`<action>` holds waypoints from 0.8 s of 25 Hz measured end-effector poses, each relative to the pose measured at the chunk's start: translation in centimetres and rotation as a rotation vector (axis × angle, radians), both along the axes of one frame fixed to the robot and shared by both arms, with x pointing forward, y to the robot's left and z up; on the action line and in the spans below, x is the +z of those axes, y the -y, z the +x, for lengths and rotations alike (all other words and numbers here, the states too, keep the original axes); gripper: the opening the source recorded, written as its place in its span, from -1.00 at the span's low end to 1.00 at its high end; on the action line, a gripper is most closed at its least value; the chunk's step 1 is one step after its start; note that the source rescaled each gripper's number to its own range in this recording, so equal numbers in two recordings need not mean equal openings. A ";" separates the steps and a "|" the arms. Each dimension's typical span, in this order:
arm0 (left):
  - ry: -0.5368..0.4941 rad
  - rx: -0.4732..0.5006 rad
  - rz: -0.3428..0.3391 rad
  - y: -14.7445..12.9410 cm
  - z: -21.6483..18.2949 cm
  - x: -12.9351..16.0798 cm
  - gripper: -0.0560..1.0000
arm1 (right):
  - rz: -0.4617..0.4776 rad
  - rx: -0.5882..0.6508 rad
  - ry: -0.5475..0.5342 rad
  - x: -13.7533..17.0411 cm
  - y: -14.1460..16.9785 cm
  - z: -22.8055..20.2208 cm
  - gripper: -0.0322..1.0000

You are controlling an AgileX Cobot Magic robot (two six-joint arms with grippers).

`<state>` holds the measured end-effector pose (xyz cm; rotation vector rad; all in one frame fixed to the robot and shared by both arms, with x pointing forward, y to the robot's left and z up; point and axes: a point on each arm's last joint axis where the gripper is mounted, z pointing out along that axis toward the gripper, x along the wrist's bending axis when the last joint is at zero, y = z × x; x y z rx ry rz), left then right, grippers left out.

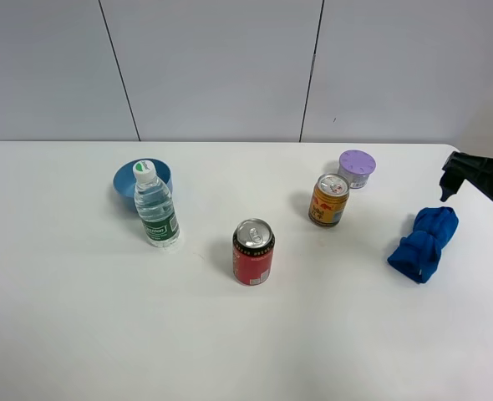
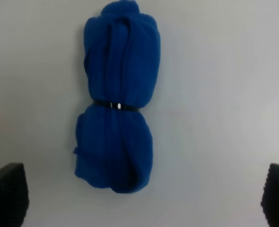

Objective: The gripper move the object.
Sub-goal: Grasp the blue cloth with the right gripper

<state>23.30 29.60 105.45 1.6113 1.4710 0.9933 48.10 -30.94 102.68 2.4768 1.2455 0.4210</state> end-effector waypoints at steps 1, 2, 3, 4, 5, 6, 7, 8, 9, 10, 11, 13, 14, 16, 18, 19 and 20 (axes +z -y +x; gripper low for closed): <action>0.000 0.000 0.000 0.0 0.0 0.0 1.00 | 0.001 -0.009 0.009 0.0 0.0 0.1 0.99; 0.000 0.000 0.000 0.0 0.0 0.0 1.00 | 0.004 -0.024 0.017 0.0 0.1 0.1 0.99; 0.000 0.000 0.000 0.0 0.0 0.0 1.00 | 0.003 -0.035 0.022 0.0 0.1 0.2 0.99; 0.000 0.000 0.000 0.0 0.0 0.0 1.00 | -0.001 -0.040 0.028 0.0 0.2 0.3 0.99; 0.000 0.000 0.000 0.0 0.0 0.0 1.00 | -0.002 -0.045 0.035 -0.1 0.2 0.5 0.99; 0.000 0.000 0.000 0.0 0.0 0.0 1.00 | -0.002 -0.050 0.033 -0.3 0.3 0.7 0.99; 0.000 0.000 0.000 0.0 0.0 0.0 1.00 | -0.001 -0.057 0.029 -0.6 0.4 0.8 0.99; 0.000 0.000 0.000 0.0 0.0 0.0 1.00 | 0.000 -0.065 0.019 -0.9 0.6 1.0 0.99; 0.000 0.000 0.000 0.0 0.0 0.0 1.00 | 0.000 -0.075 0.009 -1.2 0.8 1.2 0.99; 0.000 0.000 0.000 0.0 0.0 0.0 1.00 | 0.001 -0.080 0.004 -1.5 0.9 1.3 0.99; 0.000 0.000 0.000 0.0 0.0 0.0 1.00 | 0.002 -0.081 -0.004 -1.8 1.0 1.5 0.99; 0.000 0.000 0.000 0.0 0.0 0.0 1.00 | 0.005 -0.076 -0.006 -2.4 1.0 2.0 0.99; 0.000 0.000 0.000 0.0 0.0 0.0 1.00 | 0.007 -0.073 -0.003 -2.6 1.0 2.2 0.99; 0.000 0.000 0.000 0.0 0.0 0.0 1.00 | 0.009 -0.068 -0.016 -3.4 0.9 2.7 0.99; 0.000 0.000 0.000 0.0 0.0 0.0 1.00 | 0.012 -0.064 -0.034 -4.3 0.9 3.1 0.99; 0.000 0.000 0.000 0.0 0.0 0.0 1.00 | 0.013 -0.061 -0.043 -4.8 0.9 3.4 0.99; 0.000 0.000 0.000 0.0 0.0 0.0 1.00 | 0.015 -0.058 -0.051 -5.3 0.9 3.7 0.98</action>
